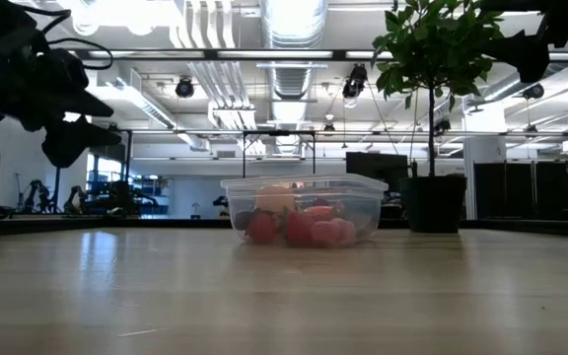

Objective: Pick and placing Produce into tupperware
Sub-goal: Return to Home Position

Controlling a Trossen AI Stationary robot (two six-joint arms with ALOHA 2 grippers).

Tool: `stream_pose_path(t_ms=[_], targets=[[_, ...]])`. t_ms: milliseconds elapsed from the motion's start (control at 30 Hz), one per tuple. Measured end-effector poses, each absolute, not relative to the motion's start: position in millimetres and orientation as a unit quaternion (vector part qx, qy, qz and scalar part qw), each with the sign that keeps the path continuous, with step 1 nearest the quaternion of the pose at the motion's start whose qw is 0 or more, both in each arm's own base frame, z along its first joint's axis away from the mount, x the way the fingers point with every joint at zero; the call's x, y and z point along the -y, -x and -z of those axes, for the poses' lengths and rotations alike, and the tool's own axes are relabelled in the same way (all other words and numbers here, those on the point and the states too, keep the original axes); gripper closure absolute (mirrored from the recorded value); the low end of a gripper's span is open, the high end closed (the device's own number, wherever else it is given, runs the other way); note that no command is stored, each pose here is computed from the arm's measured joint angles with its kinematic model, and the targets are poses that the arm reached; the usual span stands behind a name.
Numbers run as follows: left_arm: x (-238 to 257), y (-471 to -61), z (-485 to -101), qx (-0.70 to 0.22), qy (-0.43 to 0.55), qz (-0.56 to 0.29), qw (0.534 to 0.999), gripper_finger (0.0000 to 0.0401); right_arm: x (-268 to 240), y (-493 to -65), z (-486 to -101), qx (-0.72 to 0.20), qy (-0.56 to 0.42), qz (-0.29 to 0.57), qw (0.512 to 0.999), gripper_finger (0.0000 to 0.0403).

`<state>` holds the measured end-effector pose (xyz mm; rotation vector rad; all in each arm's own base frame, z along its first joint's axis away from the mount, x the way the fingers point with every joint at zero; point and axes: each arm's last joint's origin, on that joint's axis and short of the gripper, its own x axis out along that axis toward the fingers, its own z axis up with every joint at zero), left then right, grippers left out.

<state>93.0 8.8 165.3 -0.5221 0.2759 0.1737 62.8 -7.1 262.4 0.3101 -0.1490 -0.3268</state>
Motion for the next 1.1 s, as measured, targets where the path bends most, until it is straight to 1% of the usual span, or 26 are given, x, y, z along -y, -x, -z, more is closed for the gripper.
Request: stream_pose_path(t_ms=[600, 1100], targets=[[-9.1, -96.8, -158.0, -0.167, 0.257, -0.093, 0.947, 0.0184, 7.1, -62.9, -262.4, 0.074, -0.154, 0.162, 0.972, 0.0081], [-9.1, -97.3, -157.3, -0.171, 0.257, -0.094, 0.947, 0.0184, 7.1, -62.9, -262.4, 0.074, -0.154, 0.162, 0.972, 0.008]])
